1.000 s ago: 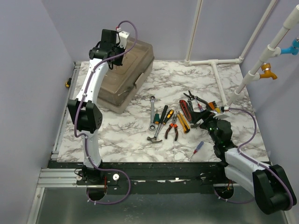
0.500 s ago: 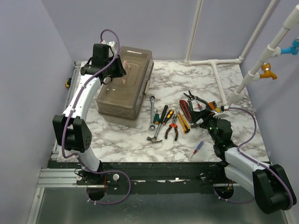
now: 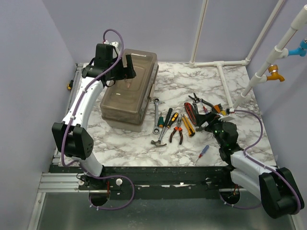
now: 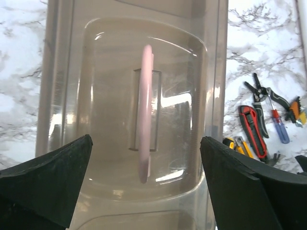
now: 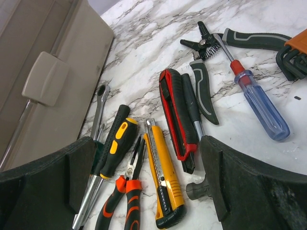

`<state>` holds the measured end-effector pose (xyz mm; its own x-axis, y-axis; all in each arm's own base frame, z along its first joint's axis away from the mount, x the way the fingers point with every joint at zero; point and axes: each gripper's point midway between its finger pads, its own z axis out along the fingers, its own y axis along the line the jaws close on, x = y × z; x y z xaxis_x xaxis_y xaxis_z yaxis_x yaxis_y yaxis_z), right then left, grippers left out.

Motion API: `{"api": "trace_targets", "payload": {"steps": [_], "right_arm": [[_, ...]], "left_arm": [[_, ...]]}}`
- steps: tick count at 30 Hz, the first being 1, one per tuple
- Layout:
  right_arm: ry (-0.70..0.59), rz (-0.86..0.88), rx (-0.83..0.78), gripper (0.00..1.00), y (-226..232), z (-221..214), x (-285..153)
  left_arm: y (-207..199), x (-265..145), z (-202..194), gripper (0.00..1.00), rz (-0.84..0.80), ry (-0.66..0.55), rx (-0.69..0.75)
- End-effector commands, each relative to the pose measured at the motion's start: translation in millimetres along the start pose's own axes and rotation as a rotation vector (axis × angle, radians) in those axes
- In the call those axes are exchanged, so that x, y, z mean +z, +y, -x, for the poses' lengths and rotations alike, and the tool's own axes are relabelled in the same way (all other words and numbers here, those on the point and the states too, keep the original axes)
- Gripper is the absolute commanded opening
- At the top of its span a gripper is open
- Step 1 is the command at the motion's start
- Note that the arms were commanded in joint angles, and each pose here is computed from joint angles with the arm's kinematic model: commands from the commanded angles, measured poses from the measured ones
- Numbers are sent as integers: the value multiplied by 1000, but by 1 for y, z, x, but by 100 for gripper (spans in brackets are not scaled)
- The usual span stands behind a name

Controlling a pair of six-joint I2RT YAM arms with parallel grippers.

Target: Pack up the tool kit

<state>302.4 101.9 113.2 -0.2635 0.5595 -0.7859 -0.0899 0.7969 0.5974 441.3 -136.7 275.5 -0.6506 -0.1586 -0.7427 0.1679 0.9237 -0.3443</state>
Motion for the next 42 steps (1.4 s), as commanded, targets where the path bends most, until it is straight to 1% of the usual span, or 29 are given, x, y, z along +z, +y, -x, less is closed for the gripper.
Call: {"api": "trace_targets", "payload": {"steps": [1, 4, 7, 11, 15, 16, 18, 21, 24, 29, 32, 35, 37, 40, 42], "right_arm": [[-9, 34, -4, 100, 11, 9, 5], [13, 61, 2, 100, 17, 5, 5], [22, 78, 0, 100, 21, 5, 6], [29, 100, 10, 100, 26, 6, 6], [51, 191, 16, 100, 44, 4, 3], [63, 215, 35, 100, 48, 2, 3], [95, 266, 80, 100, 63, 3, 7], [213, 321, 173, 100, 93, 6, 24], [274, 439, 272, 99, 133, 14, 35], [341, 463, 273, 100, 179, 2, 64], [399, 465, 292, 100, 193, -18, 76], [404, 536, 338, 100, 205, -25, 77], [419, 558, 364, 100, 209, -31, 80], [451, 555, 368, 100, 209, -42, 85], [472, 514, 356, 100, 205, -50, 90]], "left_arm": [[12, -21, 11, 99, 72, -64, 65], [17, -28, 14, 98, 92, -105, 71], [26, -35, 18, 98, 100, -156, 39], [33, -54, 23, 99, 28, -260, -35], [39, -81, 32, 99, -25, -400, -103], [39, -82, 31, 98, -44, -411, -119], [52, -87, 34, 98, -54, -427, -176], [58, -76, 33, 98, -82, -388, -205], [67, -55, 29, 98, -68, -320, -220], [80, -20, 21, 98, -71, -193, -227], [84, -3, 12, 95, -83, -127, -227], [86, 11, 2, 92, -108, -92, -233], [89, 22, -6, 87, -119, -59, -245], [85, 33, -17, 78, -171, -6, -258], [86, 34, -26, 75, -175, 10, -266]]}}
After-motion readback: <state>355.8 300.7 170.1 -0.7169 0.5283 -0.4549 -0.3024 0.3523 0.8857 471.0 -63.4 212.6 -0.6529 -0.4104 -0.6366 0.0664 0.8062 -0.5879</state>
